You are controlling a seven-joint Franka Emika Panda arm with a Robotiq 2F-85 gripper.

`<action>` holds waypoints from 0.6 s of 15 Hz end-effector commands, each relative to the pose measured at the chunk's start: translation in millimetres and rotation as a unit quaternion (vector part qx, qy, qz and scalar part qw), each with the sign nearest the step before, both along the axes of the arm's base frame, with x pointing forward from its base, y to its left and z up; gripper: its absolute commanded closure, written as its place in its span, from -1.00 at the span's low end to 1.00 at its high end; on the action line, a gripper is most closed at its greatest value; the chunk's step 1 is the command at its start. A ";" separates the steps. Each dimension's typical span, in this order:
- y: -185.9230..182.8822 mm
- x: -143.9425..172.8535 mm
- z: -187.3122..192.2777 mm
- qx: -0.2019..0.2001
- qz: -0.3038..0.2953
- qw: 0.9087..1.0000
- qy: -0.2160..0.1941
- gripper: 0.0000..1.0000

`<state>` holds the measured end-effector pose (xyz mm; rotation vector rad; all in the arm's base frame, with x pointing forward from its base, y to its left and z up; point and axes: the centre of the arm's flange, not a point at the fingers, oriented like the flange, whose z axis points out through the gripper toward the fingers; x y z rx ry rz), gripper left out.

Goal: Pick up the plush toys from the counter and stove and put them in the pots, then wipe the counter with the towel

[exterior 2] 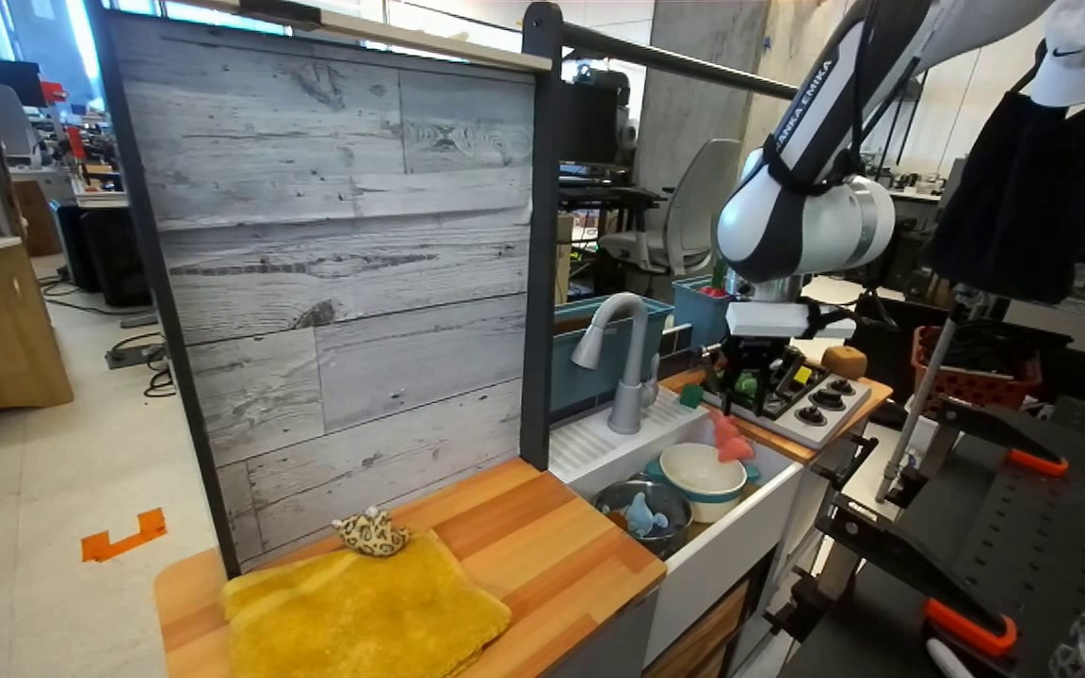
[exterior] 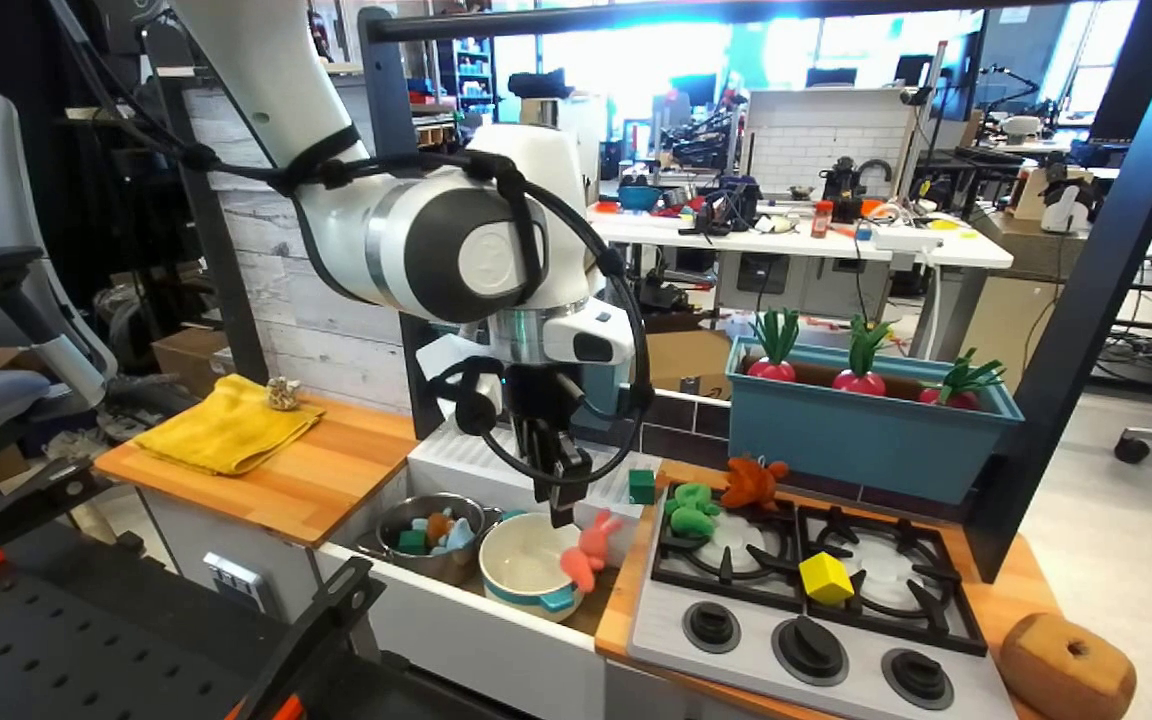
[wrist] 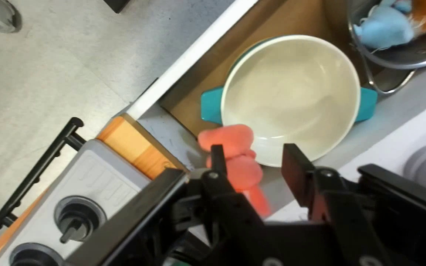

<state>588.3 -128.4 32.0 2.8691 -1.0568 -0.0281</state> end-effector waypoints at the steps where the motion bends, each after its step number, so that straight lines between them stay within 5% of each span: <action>1: 19.5 -1.5 20.4 0.062 0.036 0.997 -0.032 -0.63; 4: 38.6 2.9 28.3 0.078 0.069 0.994 -0.033 -0.97; 9: 85.6 -7.4 28.2 0.101 0.134 0.985 -0.029 -1.00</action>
